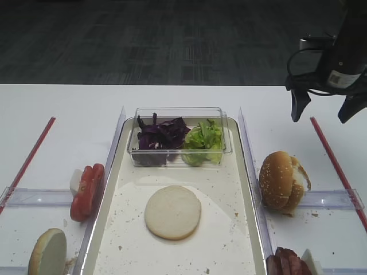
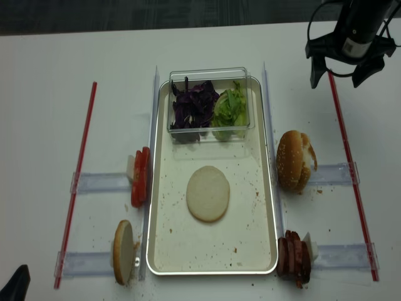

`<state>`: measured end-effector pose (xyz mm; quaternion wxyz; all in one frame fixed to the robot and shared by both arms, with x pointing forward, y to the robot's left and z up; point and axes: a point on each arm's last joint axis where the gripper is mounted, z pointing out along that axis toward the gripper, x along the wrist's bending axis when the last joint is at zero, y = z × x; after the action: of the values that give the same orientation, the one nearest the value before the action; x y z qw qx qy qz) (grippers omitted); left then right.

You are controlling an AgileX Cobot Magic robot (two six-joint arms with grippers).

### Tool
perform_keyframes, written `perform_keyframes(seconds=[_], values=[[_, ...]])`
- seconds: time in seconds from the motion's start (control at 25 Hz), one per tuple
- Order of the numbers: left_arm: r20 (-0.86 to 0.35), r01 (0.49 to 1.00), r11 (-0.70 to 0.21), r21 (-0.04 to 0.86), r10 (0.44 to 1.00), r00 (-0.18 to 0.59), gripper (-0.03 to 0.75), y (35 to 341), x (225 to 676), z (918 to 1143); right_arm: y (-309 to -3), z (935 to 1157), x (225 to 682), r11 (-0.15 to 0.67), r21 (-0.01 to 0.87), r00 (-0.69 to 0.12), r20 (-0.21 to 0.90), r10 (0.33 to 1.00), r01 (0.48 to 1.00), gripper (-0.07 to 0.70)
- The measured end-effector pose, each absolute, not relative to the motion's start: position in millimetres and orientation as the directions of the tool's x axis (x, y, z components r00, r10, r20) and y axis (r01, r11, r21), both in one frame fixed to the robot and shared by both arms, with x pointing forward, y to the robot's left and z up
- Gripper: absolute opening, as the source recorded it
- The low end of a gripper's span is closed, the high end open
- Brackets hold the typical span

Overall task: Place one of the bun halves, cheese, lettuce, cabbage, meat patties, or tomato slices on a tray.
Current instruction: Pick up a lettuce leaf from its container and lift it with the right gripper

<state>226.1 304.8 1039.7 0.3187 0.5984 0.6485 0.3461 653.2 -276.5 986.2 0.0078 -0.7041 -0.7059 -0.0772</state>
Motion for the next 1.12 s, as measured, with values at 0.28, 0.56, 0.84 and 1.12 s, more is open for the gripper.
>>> perform_keyframes(seconds=[0.28, 0.56, 0.84, 1.12], values=[[0.001, 0.556, 0.044, 0.83, 0.997, -0.081, 0.563, 305, 226, 1040, -214, 987, 647, 0.141, 0.117, -0.156, 0.125, 0.98, 0.983, 0.678], [0.001, 0.556, 0.044, 0.83, 0.997, -0.081, 0.563, 305, 226, 1040, -133, 988, 628, 0.293, 0.179, -0.319, 0.139, 0.937, 0.939, 0.678], [0.001, 0.556, 0.044, 0.83, 0.997, -0.081, 0.563, 305, 226, 1040, -93, 989, 613, 0.373, 0.23, -0.412, 0.149, 0.899, 0.899, 0.671], [0.001, 0.556, 0.044, 0.83, 0.997, -0.081, 0.563, 305, 226, 1040, -90, 990, 615, 0.382, 0.266, -0.432, 0.162, 0.887, 0.885, 0.589]])
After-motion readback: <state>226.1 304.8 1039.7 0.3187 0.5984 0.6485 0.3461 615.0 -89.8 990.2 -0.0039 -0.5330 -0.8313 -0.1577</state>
